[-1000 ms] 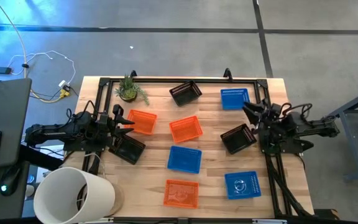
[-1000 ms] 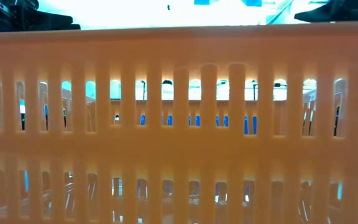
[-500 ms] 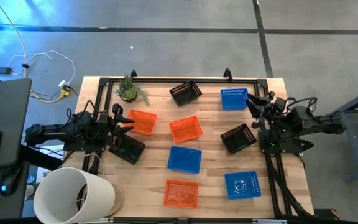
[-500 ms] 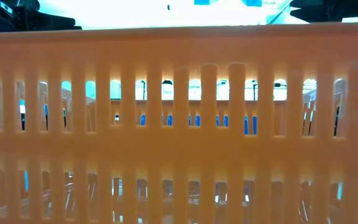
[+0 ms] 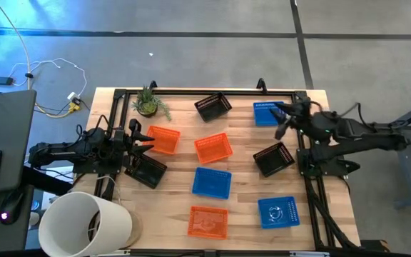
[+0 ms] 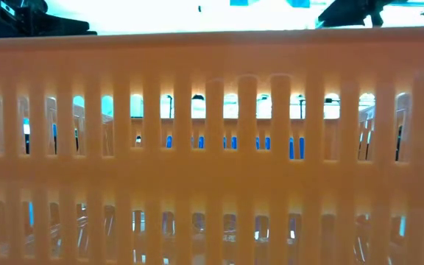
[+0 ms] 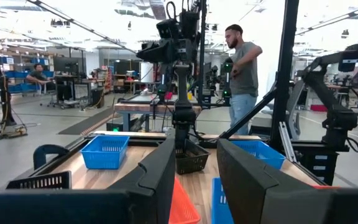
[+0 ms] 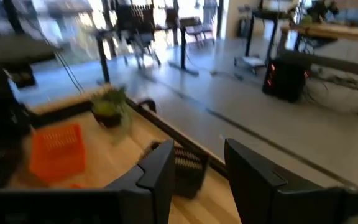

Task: Stack baskets by color
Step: Stack the top right orange basket on top of the bottom right orange basket

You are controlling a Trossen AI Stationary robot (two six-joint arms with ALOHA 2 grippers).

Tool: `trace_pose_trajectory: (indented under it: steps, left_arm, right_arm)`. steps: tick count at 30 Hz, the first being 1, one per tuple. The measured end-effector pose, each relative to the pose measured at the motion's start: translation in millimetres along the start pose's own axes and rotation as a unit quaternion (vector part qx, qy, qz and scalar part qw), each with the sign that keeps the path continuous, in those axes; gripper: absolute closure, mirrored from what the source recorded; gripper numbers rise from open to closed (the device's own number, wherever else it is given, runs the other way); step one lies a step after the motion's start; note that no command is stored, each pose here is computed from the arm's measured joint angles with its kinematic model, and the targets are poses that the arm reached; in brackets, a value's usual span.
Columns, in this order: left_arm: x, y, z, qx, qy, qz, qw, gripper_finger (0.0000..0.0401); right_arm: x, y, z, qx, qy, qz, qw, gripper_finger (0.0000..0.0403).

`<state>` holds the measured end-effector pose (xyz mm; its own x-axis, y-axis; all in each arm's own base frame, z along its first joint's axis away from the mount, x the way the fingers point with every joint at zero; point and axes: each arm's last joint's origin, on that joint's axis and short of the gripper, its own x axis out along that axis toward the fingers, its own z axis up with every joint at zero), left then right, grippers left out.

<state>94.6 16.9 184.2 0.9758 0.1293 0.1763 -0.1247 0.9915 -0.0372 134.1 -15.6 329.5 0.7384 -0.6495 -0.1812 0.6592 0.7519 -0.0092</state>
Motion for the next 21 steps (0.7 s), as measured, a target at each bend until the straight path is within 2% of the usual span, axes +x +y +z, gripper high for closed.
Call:
trace_pose_trajectory:
  steps: [4, 9, 17, 21]
  left_arm:
    - [0, 0, 0, 0.000, 0.000, 0.000, 1.000, 0.0294]
    - [0, 0, 0, 0.000, 0.000, 0.000, 1.000, 0.0294]
    - [0, 0, 0, 0.000, 0.000, 0.000, 1.000, 0.0294]
    - [0, 0, 0, -0.002, 0.001, 0.000, 1.000, 0.0294]
  right_arm:
    - [20, 4, 12, -0.015, 0.046, 0.016, 0.999, 0.0274]
    - [48, 8, 27, -0.005, 0.096, 0.061, 0.994, 0.0274]
    - [99, 20, 35, -0.073, 0.170, 0.088, 0.979, 0.0272]
    - [123, 30, 33, -0.093, 0.206, 0.108, 0.968, 0.0254]
